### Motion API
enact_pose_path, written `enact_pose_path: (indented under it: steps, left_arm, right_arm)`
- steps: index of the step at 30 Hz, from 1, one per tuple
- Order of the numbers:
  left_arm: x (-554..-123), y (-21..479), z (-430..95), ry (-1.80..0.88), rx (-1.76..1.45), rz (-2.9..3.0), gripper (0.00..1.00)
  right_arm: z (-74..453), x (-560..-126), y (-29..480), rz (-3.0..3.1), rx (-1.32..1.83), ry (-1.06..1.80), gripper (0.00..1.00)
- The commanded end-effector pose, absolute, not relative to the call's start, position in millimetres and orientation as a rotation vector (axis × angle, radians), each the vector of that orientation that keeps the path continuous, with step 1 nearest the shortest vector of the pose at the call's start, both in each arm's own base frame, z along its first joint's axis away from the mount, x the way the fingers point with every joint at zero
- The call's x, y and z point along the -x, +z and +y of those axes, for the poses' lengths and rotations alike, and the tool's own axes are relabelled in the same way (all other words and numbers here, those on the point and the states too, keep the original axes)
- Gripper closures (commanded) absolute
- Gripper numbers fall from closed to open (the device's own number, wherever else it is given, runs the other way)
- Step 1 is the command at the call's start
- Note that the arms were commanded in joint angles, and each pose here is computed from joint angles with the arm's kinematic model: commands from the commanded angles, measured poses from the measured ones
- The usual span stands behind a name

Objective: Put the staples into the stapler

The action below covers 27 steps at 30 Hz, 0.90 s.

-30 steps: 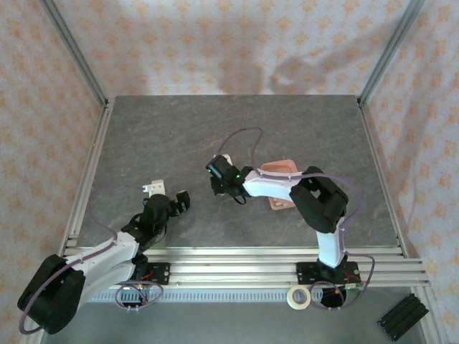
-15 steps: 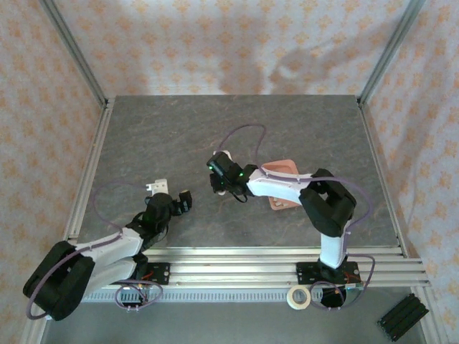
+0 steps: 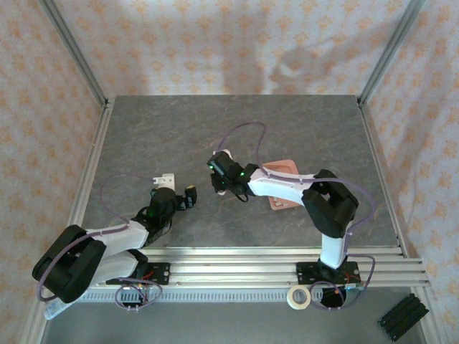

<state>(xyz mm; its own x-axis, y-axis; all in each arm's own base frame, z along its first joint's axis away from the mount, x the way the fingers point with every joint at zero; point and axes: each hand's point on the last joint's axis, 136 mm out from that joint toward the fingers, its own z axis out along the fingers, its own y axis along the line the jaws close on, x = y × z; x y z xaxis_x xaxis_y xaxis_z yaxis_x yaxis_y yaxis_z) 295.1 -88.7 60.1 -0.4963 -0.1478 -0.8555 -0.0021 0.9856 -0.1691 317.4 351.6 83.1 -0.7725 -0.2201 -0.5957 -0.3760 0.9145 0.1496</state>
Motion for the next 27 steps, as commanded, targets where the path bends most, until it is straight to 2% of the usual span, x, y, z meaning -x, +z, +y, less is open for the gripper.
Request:
enact_pose_path:
  steps: [1, 27]
  left_arm:
    - [-306, 73, -95, -0.166, 0.052, 2.044, 0.02]
    - [-308, 71, -100, -0.181, 0.029, 2.047, 0.02]
  right_arm:
    - [347, -325, 79, 2.473, 0.434, 0.282, 0.87]
    - [349, -320, 48, 2.549, 0.428, 0.282, 0.87]
